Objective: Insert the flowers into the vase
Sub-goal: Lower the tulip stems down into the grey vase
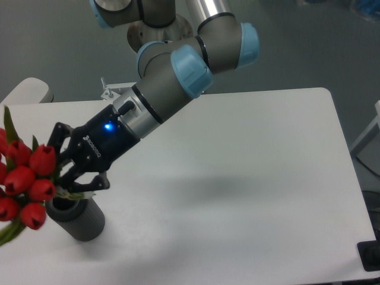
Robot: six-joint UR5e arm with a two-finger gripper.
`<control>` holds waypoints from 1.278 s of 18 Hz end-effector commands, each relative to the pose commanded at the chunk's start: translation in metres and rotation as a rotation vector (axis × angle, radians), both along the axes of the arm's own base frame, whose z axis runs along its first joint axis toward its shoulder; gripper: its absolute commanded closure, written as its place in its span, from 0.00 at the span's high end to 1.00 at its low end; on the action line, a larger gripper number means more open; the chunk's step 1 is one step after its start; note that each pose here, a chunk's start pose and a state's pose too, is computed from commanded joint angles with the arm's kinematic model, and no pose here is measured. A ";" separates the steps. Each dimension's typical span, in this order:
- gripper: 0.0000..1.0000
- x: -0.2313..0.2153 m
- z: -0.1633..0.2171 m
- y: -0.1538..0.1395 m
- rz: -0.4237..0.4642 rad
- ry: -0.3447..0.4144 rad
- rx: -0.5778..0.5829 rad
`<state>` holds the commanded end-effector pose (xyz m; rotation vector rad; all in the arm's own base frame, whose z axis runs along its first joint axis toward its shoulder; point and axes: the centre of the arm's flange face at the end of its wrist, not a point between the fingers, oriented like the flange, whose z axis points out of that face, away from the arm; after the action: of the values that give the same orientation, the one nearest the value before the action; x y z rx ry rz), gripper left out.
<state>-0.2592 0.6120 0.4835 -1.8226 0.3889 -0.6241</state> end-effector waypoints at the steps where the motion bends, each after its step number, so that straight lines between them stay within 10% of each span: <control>1: 0.28 0.000 0.000 0.000 -0.004 -0.005 0.004; 23: 0.28 0.023 -0.043 0.006 -0.116 0.038 0.105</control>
<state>-0.2359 0.6178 0.4406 -1.7225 0.5466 -0.6370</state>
